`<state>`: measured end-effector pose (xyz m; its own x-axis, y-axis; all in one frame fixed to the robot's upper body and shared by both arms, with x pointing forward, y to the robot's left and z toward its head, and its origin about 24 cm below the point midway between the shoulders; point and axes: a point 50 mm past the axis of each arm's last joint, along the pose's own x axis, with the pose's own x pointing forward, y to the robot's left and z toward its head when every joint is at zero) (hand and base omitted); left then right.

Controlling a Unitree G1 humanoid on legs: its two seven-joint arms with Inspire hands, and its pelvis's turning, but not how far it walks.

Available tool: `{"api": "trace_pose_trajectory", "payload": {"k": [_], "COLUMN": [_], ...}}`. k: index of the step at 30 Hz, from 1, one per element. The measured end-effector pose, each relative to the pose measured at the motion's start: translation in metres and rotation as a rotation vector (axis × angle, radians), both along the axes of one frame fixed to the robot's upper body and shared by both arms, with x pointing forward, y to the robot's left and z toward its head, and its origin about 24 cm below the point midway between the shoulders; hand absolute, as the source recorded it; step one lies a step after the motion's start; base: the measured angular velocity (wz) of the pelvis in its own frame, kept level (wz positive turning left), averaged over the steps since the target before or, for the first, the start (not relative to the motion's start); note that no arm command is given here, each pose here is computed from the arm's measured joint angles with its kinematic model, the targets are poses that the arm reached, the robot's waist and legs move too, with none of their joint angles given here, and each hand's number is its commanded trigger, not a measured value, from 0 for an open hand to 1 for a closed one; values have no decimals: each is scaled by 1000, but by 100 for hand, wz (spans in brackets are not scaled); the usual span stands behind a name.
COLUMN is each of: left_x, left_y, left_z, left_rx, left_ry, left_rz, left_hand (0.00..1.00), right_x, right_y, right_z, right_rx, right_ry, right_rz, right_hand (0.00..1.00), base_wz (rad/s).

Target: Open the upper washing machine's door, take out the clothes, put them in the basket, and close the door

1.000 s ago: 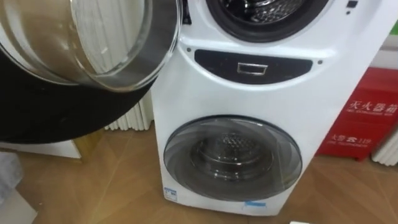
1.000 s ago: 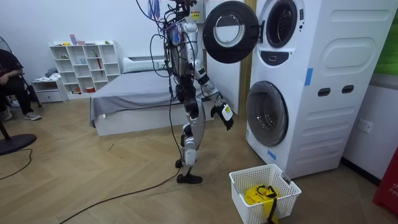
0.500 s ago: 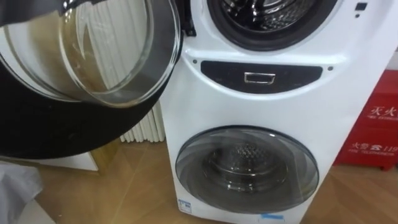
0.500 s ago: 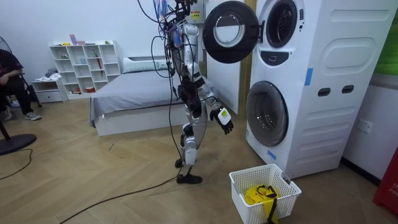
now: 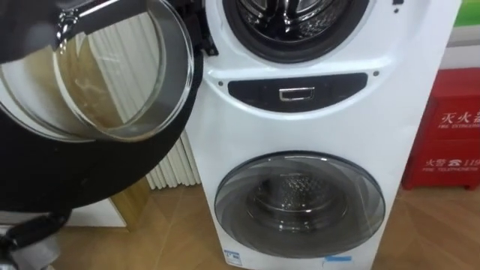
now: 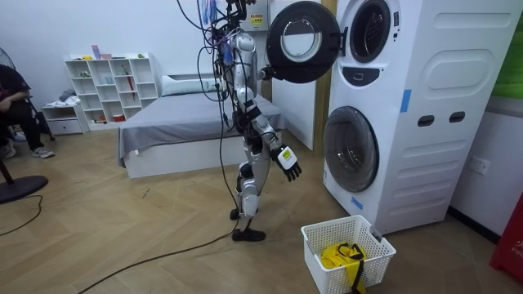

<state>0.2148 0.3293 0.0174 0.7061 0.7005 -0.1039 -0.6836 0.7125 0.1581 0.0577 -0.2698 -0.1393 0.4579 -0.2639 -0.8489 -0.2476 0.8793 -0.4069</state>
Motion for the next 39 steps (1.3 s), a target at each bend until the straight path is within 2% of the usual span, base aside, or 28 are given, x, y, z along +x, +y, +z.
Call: {"api": "trace_pose_trajectory", "payload": {"k": [6,10,12,15,18,27,33,36,38,39], "left_x": [6,13,14,19,25,34,36,34,29,27], "left_y": [5,7,6,-1,-12,-38,-76,-109,-146,-154], "left_z": [19,29,32,39,48,61,65,64,66,68], "left_rx": [117,260,292,324,440,525,543,547,555,554], "left_ry": [13,71,93,117,158,167,163,147,111,97], "left_rz": [-34,-75,-83,-118,-190,-318,-527,-714,-902,-946], "left_hand": [0,0,0,0,0,0,0,0,0,0], "right_x": [-3,-4,-5,-2,1,12,18,23,27,29], "right_y": [0,-1,-1,0,1,-2,0,-1,0,1], "right_z": [-1,-3,-3,-4,-7,-8,-8,-7,-7,-7], "right_rx": [-1,-8,-11,-14,9,10,-5,-23,-38,-40], "right_ry": [22,46,52,63,101,135,143,143,142,139], "right_rz": [10,19,26,50,57,90,152,183,201,208], "right_hand": [0,0,0,0,0,0,0,0,0,0], "base_wz": [13,12,17,21,16,6,7,6,-3,-23]}}
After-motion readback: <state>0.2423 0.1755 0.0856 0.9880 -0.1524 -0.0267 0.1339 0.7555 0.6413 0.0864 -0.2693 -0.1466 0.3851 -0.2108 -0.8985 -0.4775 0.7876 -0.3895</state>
